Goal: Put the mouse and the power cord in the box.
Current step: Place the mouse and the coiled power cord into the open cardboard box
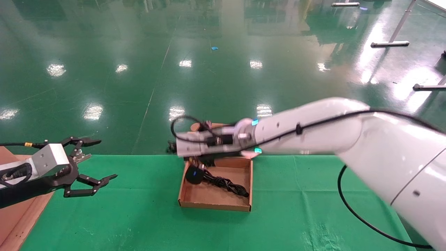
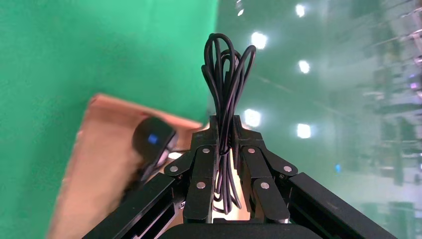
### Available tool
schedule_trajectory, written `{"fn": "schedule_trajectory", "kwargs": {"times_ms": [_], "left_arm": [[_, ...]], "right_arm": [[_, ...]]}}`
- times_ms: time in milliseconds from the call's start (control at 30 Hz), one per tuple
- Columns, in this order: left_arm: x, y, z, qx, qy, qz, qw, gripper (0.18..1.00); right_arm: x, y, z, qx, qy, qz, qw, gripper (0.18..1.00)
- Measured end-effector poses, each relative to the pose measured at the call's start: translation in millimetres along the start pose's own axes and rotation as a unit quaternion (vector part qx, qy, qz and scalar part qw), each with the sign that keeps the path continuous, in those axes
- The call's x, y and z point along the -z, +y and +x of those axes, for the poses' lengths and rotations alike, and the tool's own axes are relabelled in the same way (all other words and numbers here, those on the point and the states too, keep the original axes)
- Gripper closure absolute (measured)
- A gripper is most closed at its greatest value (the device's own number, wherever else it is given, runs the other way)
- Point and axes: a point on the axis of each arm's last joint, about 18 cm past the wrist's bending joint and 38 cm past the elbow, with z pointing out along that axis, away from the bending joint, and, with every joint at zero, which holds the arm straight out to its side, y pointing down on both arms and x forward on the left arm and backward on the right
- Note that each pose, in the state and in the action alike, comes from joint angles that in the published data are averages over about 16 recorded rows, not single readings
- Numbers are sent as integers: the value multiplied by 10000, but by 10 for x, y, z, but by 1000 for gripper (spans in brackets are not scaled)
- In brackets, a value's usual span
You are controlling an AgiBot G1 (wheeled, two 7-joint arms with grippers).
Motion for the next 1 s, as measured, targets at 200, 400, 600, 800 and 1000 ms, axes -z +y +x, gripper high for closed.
{"fn": "schedule_trajectory", "kwargs": {"times_ms": [200,400,600,800,1000], "left_arm": [[40,93,-18,52,-6,-72,10000,183],[39,110,-31,69,13,-50,10000,183],[43,124,-42,79,17,-40,10000,183],[48,130,-48,88,16,-33,10000,183],[49,130,-49,91,17,-29,10000,183]], "right_arm": [[-111,209,-198,-84,-85,-297,9995,953],[-150,460,-322,-165,-141,-614,9979,953],[-164,627,-402,-248,-169,-790,9964,953],[-181,654,-453,-273,-206,-788,9963,946],[-186,659,-467,-295,-214,-781,9963,919]]}}
